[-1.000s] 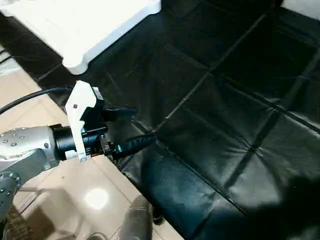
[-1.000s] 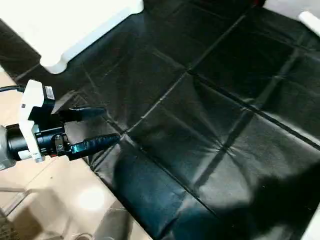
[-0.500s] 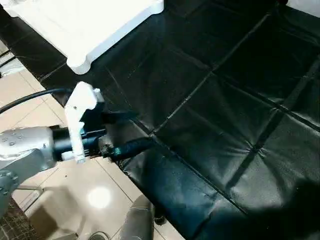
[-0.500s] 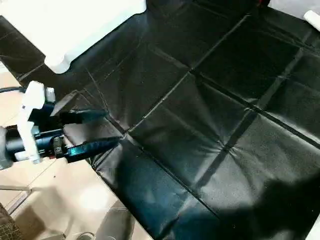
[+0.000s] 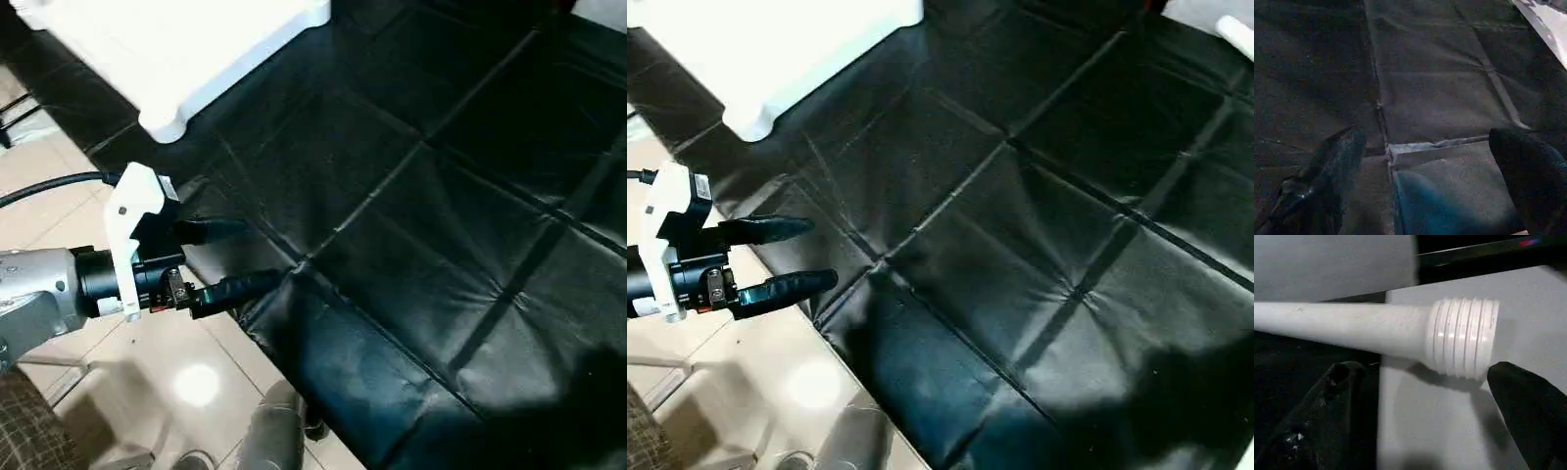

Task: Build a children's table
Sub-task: Pick table leg

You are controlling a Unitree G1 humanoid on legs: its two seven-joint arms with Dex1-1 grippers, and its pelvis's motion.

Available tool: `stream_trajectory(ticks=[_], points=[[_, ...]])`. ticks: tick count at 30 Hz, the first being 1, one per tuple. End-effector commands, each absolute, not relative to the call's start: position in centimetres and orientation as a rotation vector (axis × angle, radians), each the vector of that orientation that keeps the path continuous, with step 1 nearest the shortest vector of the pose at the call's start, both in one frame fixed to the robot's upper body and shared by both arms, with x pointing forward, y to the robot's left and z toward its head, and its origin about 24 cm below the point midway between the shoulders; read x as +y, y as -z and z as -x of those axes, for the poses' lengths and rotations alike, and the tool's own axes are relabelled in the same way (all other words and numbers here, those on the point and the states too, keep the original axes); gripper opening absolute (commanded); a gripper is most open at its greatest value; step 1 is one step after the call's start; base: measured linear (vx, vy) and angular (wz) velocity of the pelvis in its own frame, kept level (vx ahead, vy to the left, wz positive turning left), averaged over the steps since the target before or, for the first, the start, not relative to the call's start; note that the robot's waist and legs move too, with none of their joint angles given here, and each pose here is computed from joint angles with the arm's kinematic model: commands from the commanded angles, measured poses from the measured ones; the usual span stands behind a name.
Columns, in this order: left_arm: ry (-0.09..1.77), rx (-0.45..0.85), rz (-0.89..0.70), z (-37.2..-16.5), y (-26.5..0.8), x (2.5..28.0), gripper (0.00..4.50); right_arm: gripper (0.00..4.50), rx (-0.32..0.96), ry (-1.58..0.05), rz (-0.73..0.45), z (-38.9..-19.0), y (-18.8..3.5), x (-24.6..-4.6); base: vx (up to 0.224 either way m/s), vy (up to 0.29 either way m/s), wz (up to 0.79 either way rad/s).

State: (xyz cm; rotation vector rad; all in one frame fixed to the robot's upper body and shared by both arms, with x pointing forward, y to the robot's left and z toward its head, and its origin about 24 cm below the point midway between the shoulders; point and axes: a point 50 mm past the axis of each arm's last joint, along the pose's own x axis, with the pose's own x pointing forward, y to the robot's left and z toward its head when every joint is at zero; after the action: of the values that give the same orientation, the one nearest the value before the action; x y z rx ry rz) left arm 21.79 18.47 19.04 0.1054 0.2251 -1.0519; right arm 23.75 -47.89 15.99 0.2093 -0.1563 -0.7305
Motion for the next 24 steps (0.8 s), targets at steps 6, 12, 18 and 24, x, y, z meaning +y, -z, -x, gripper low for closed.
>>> stream_trajectory(ticks=[6,12,18,24], points=[[1.059,0.223,-0.105,-21.7,-18.9,18.3,4.45,4.5,-0.119,0.47,-0.205,-24.1,-14.9,-46.8,0.0,0.0,0.0],[1.057,0.216,-0.097,-21.5,-18.7,18.1,4.45,4.5,-0.066,0.275,-0.139,-23.8,-14.1,-46.0,0.0,0.0,0.0],[1.055,0.206,-0.085,-21.5,-18.4,17.8,4.45,4.5,-0.058,0.057,-0.096,-23.8,-13.0,-44.4,0.0,0.0,0.0],[1.051,0.197,-0.073,-21.4,-18.2,17.5,4.45,4.5,-0.072,-0.123,-0.072,-23.7,-12.2,-42.5,0.0,0.0,0.0]])
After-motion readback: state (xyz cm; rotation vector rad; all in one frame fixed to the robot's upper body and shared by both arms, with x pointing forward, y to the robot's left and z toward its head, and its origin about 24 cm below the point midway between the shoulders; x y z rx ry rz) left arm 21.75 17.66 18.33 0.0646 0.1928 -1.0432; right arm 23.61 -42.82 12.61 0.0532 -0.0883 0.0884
